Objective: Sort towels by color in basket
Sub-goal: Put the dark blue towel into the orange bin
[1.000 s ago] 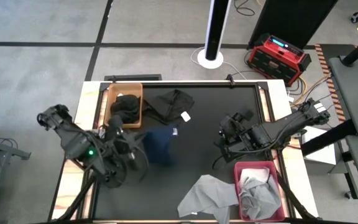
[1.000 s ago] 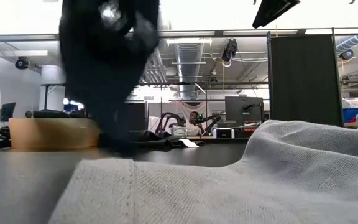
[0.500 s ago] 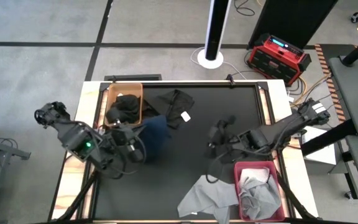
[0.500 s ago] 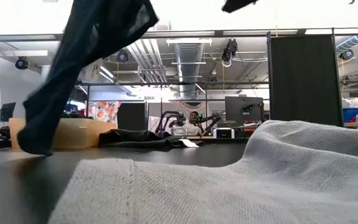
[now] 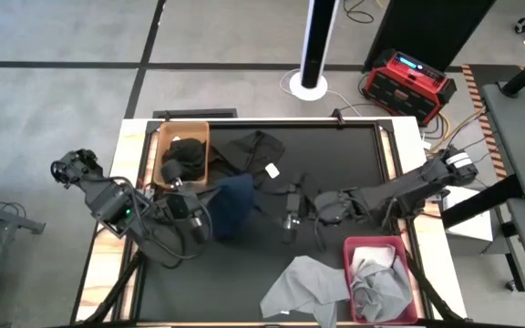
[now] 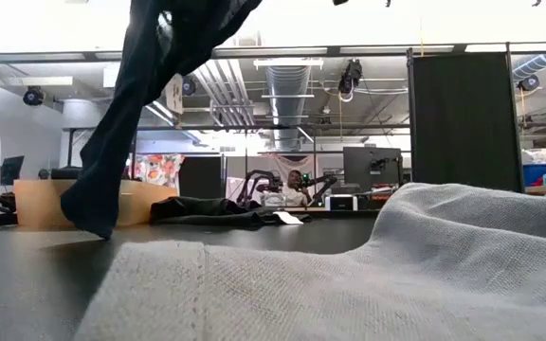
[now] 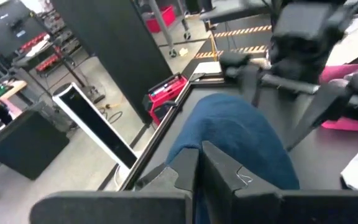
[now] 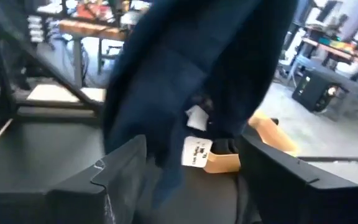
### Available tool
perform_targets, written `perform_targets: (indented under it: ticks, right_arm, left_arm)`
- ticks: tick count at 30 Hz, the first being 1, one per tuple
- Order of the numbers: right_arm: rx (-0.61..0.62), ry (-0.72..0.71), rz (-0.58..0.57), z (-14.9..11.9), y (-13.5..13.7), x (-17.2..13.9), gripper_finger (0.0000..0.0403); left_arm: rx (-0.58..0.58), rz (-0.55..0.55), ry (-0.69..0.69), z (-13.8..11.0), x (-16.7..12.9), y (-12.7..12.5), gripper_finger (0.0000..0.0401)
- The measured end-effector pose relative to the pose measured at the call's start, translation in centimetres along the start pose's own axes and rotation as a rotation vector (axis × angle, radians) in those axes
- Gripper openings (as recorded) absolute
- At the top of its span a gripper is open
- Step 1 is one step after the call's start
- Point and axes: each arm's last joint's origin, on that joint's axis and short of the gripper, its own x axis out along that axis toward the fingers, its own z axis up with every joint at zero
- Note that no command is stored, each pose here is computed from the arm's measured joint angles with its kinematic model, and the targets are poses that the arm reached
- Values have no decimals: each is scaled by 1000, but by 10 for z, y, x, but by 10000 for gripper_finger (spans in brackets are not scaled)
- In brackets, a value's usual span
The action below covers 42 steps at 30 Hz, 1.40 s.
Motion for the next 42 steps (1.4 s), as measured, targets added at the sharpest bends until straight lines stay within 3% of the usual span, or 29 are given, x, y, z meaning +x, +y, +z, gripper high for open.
perform_targets:
  ticks: [6, 9, 12, 16, 19, 32, 37, 42]
  right_arm:
    - [10, 26, -56, -20, -7, 27, 254]
    - [-6, 35, -65, -23, -8, 33, 229]
    - [-34, 33, -59, -22, -6, 35, 169]
    - [-80, 26, -48, -14, -7, 29, 41]
    - [-117, 50, -47, -3, -11, 20, 15]
    - [-170, 139, -91, 63, -43, -32, 8]
    - [-173, 93, -94, 85, -51, -44, 8]
    - [-180, 23, -38, 110, -55, -53, 8]
  left_arm:
    - [37, -14, -34, 6, 0, -3, 0]
    - [41, -14, -34, 6, 0, -3, 0]
    - [46, -13, -33, 6, 0, -3, 0]
    - [37, -12, -32, 6, 0, -2, 1]
    - [67, -5, -13, 2, -1, 1, 16]
    - [119, -58, 262, -29, -11, 31, 186]
    - [108, -35, 235, -28, -9, 29, 214]
    - [145, -8, 197, -30, -4, 20, 217]
